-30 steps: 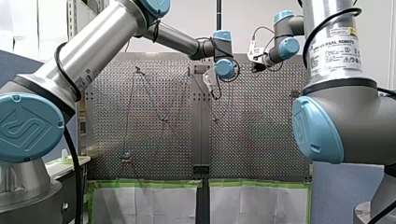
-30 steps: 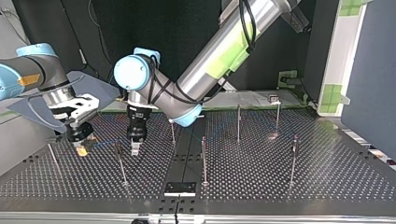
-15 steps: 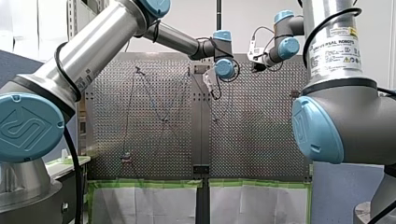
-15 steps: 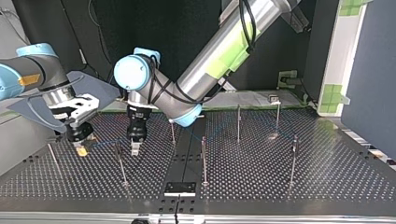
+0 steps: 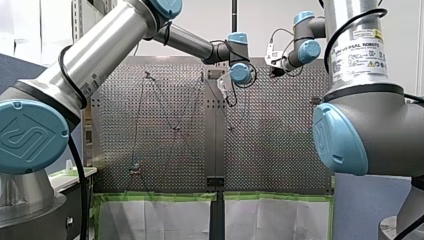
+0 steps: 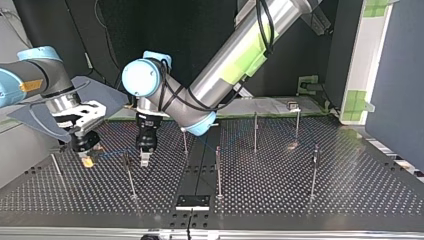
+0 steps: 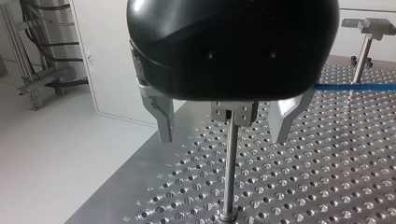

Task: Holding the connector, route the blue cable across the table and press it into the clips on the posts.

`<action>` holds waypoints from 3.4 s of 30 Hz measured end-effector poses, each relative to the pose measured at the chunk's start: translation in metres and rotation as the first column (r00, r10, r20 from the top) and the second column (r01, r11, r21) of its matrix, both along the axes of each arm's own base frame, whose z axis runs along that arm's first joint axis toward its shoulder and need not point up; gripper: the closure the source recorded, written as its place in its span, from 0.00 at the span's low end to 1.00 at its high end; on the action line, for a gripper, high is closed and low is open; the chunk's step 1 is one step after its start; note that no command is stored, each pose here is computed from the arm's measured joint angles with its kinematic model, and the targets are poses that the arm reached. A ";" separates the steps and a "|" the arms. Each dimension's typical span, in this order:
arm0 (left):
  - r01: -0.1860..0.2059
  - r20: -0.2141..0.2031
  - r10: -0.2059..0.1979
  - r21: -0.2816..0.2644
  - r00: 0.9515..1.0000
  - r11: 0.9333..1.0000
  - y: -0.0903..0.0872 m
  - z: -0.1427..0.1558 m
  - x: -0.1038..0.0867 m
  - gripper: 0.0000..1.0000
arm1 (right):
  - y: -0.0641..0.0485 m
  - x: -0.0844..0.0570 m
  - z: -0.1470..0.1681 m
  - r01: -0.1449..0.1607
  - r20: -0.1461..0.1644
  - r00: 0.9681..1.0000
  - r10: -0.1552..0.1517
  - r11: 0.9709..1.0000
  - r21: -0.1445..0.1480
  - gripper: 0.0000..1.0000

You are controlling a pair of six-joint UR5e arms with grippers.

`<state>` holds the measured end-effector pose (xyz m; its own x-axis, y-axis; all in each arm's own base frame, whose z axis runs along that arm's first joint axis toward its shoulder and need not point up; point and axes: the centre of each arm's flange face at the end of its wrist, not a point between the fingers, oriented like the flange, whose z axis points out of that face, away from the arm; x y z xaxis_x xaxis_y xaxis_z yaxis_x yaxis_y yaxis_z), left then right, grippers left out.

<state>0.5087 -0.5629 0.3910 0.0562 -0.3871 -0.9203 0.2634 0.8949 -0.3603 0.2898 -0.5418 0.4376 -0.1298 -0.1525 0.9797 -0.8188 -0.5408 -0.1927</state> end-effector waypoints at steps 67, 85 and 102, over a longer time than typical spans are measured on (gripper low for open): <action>-0.006 0.008 0.006 -0.004 1.000 1.000 0.008 0.001 0.011 0.00 | 0.000 0.000 0.000 0.000 0.000 1.000 0.000 1.000 0.000 1.00; -0.007 0.017 0.007 -0.008 1.000 1.000 0.015 0.002 0.020 0.00 | 0.000 0.000 0.000 0.000 0.000 1.000 0.000 1.000 0.000 1.00; -0.005 0.031 0.005 -0.015 0.999 1.000 0.023 0.004 0.032 0.00 | 0.000 0.000 0.000 0.000 0.000 1.000 0.000 1.000 0.000 1.00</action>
